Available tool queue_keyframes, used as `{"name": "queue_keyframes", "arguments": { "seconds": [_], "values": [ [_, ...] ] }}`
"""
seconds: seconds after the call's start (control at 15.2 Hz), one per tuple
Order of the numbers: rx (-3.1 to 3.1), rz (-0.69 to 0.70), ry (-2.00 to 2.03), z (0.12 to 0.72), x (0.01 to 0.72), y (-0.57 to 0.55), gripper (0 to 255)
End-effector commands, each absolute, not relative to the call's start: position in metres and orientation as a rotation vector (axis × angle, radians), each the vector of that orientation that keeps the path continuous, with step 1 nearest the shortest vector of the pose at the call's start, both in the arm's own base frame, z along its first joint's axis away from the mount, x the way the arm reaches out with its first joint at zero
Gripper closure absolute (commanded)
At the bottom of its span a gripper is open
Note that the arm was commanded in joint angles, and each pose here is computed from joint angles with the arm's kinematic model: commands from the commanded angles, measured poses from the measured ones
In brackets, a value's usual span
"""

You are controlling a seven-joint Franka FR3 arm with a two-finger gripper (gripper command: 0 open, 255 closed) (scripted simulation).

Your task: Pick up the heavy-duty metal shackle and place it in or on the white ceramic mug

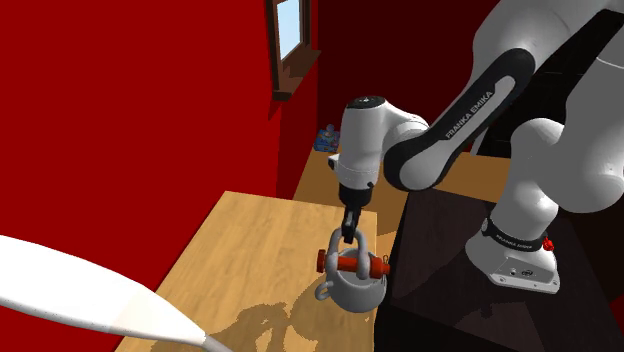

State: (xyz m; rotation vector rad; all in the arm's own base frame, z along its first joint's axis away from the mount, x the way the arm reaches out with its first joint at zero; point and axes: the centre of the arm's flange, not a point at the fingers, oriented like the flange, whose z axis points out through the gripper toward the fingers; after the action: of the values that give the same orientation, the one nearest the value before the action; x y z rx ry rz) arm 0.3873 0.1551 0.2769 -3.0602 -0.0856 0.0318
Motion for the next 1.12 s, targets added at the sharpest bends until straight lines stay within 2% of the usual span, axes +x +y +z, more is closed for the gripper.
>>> {"name": "queue_keyframes", "arguments": {
  "seconds": [0.0,0.59,1.06],
  "values": [
    [-3.060,0.031,-0.084,0.267,0.384,0.156,255],
    [-3.060,0.031,-0.084,0.219,0.384,0.156,255],
    [-3.060,0.031,-0.084,0.219,0.384,0.156,255]
  ]
}}
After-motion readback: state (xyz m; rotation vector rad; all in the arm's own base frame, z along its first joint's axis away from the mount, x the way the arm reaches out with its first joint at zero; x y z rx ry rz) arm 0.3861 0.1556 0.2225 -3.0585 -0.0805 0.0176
